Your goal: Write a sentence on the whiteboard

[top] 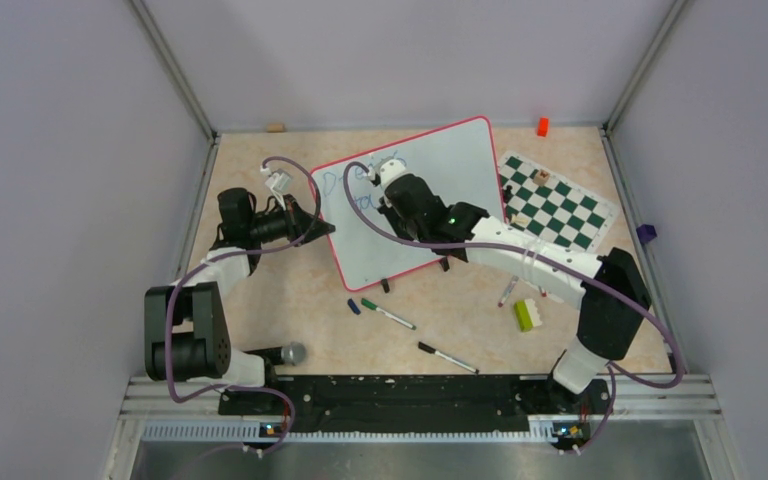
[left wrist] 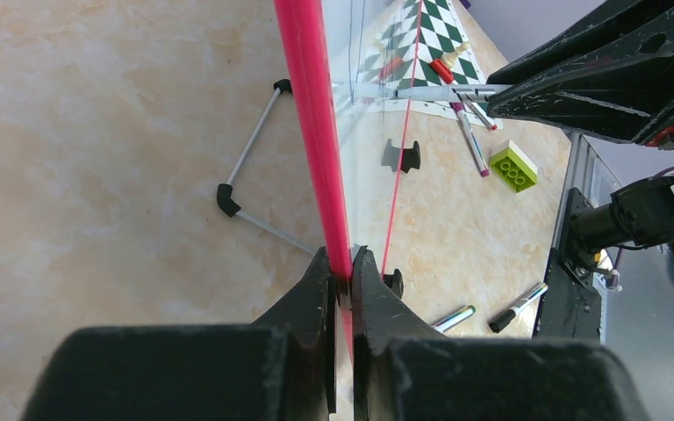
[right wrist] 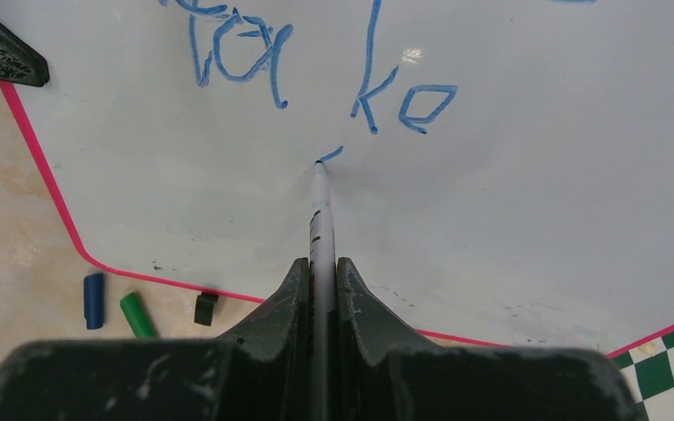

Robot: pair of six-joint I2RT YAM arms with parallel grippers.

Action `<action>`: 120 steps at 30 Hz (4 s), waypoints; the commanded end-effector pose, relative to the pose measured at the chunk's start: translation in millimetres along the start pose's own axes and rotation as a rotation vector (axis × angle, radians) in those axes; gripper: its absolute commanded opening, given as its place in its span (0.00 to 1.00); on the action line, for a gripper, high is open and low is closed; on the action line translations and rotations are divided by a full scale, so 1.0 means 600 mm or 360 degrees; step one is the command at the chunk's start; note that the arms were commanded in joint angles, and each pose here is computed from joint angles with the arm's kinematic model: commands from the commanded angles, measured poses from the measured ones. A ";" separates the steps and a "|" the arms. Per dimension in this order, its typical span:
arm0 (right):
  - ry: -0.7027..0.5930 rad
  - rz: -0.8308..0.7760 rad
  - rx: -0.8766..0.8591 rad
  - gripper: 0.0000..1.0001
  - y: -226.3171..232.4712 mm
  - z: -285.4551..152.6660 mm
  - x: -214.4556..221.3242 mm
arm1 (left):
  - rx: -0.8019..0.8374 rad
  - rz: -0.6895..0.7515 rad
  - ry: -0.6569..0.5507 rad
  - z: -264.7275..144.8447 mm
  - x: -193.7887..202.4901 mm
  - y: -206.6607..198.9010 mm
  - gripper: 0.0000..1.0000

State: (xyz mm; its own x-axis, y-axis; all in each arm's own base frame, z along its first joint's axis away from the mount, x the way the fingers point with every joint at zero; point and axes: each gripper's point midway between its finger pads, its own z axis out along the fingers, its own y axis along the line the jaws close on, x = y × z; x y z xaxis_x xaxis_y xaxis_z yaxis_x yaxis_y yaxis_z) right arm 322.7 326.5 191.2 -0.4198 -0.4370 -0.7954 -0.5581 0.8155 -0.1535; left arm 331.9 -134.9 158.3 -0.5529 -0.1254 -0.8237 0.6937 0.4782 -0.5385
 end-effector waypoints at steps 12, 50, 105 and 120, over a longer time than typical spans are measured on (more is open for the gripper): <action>0.0033 -0.0025 -0.0092 0.00 0.009 -0.012 0.003 | -0.0059 0.0194 0.0015 0.006 0.011 0.016 0.00; -0.0138 0.0046 0.0066 0.00 -0.039 -0.022 -0.074 | -0.0061 0.0186 0.0020 0.006 0.012 0.017 0.00; 0.0075 -0.0015 -0.0105 0.00 -0.007 -0.012 0.020 | -0.0067 0.0196 0.0015 0.005 0.011 0.017 0.00; -0.0093 0.0040 -0.0157 0.00 -0.003 -0.034 -0.047 | -0.0062 0.0195 0.0017 0.006 0.011 0.016 0.00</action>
State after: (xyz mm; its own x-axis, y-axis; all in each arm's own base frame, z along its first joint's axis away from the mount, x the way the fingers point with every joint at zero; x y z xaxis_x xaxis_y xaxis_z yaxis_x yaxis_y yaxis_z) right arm 308.0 319.2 190.0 -0.4396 -0.4674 -0.7670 -0.6303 0.7689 -0.1073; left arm 332.5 -134.6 157.2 -0.5597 -0.1291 -0.8186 0.6845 0.4847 -0.5445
